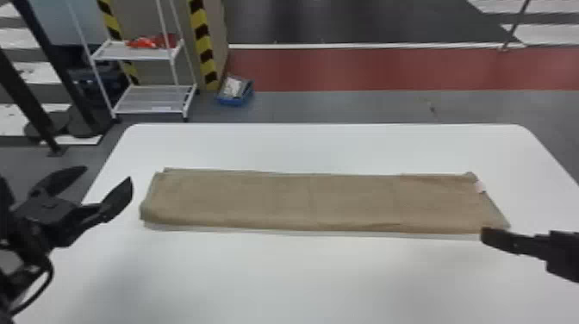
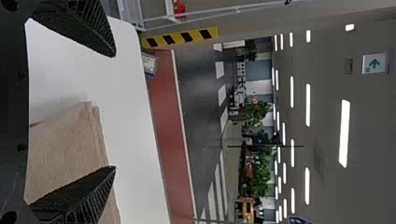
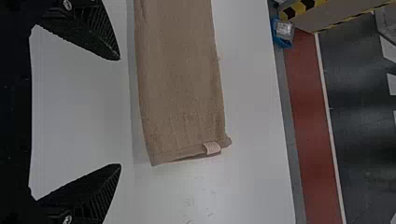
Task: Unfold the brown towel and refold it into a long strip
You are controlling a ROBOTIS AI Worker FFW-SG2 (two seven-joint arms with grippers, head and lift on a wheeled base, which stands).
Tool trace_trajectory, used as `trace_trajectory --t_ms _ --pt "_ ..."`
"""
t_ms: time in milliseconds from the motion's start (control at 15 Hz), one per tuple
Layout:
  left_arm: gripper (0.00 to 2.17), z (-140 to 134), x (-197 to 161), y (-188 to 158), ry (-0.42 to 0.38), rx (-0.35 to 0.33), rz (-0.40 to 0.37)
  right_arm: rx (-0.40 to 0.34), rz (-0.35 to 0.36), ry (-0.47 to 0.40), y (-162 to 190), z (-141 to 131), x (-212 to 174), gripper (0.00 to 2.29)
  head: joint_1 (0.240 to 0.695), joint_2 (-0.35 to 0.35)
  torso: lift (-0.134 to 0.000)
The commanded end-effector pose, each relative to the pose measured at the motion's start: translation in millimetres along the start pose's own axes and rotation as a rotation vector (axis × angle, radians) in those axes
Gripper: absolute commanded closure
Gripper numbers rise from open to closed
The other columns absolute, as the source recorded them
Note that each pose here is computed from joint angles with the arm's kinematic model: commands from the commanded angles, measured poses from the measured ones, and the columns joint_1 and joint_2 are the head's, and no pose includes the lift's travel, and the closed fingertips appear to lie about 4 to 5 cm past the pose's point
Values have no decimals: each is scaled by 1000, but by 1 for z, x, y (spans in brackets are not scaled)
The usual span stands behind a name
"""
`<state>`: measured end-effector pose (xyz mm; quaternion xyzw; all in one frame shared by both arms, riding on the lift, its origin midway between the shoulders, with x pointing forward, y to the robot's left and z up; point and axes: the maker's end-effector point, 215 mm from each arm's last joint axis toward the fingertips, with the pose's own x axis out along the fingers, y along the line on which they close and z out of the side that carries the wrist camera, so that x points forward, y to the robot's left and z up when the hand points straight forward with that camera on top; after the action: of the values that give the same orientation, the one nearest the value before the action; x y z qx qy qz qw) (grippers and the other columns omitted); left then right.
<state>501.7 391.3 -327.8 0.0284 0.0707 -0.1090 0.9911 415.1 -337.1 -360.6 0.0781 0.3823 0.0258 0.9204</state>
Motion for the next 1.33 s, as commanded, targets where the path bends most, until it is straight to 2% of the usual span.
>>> trace_trajectory --t_ms 0,133,267,400,467,533,667,733,867,1000,1267 --pt "12 0 -16 -28 -57 -97 -10 -12 73 -48 35 -13 -6 73 695 55 -123" --pt "22 -1 -23 -39 -129 -208 19 -175 65 -218 45 12 -2 73 695 72 -123" --pt "19 1 -25 -45 -167 -191 65 -250 71 -357 61 28 4 76 695 69 -123" --pt "22 6 -29 -52 -213 -180 91 -289 64 -477 72 42 8 80 695 84 -123" --pt "22 9 -31 -56 -244 -156 106 -323 53 -580 84 54 4 80 695 87 -123" --pt "26 11 -35 -64 -261 -114 118 -338 59 -649 98 54 1 80 695 88 -123" --pt "26 -2 -47 -75 -253 -82 144 -272 57 -666 100 32 8 80 695 94 -123" --pt "26 -15 -51 -77 -218 -54 170 -240 73 -669 103 20 11 80 695 105 -123" --pt "22 -30 -59 -77 -149 2 204 -232 101 -686 119 9 14 80 695 115 -123" --pt "22 -29 -67 -81 -142 9 191 -230 132 -765 134 15 2 83 695 130 -123" --pt "22 -29 -75 -88 -125 14 189 -214 154 -771 143 5 1 83 695 168 -123"
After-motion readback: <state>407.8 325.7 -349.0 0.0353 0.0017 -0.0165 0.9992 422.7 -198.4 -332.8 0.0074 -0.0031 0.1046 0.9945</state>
